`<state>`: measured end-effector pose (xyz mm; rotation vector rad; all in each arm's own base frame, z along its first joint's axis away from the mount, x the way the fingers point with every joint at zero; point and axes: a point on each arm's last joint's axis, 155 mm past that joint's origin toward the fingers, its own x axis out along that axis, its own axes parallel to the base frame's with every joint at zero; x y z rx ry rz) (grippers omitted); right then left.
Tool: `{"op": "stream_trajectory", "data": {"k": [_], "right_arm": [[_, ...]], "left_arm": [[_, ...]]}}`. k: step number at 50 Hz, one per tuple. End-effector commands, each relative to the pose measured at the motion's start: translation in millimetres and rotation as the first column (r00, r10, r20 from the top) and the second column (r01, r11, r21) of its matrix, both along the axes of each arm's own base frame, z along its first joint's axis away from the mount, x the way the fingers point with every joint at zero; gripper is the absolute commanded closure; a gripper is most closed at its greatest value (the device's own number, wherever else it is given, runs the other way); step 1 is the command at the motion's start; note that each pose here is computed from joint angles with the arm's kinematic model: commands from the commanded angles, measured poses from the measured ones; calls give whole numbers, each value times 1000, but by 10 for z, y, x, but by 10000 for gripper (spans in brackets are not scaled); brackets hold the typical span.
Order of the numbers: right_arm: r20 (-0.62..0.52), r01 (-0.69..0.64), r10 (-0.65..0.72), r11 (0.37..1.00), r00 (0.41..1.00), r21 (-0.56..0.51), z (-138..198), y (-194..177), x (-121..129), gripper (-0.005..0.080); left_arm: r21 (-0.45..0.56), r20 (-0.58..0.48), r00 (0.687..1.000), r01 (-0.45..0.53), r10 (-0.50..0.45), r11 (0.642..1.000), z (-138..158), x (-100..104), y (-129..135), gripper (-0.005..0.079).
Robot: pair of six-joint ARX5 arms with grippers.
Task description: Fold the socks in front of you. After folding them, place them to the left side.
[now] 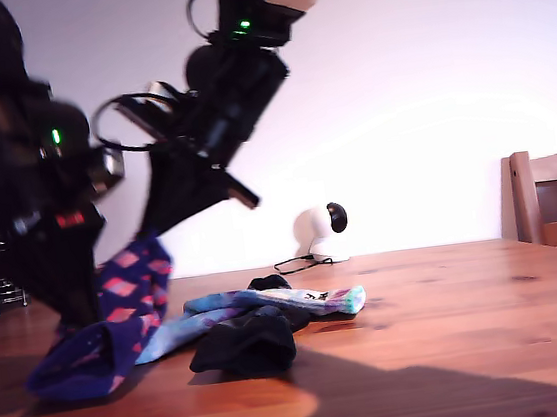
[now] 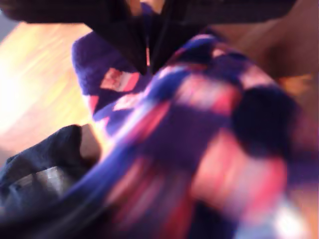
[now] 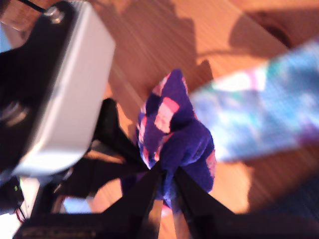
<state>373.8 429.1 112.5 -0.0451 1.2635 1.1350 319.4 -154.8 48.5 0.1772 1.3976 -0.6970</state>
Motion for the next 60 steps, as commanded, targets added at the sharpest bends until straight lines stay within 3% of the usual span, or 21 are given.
{"op": "stream_trajectory", "data": {"k": [1, 23, 42, 60], "right_arm": [[19, -25, 25, 999, 1000, 31, 150, 159, -137, 765], [79, 5, -12, 995, 997, 97, 261, 379, -21, 765], [132, 36, -51, 993, 990, 113, 211, 520, 105, 765], [132, 42, -53, 996, 990, 82, -40, 568, 133, 765]], "left_arm": [[31, 16, 1000, -6, 6, 1000, 29, -11, 88, 764], [22, 8, 986, -165, 165, 986, 89, 94, 608, 764], [-19, 12, 983, -182, 182, 983, -82, 79, 587, 764], [-32, 77, 977, -199, 201, 979, -89, 242, 587, 764]]}}
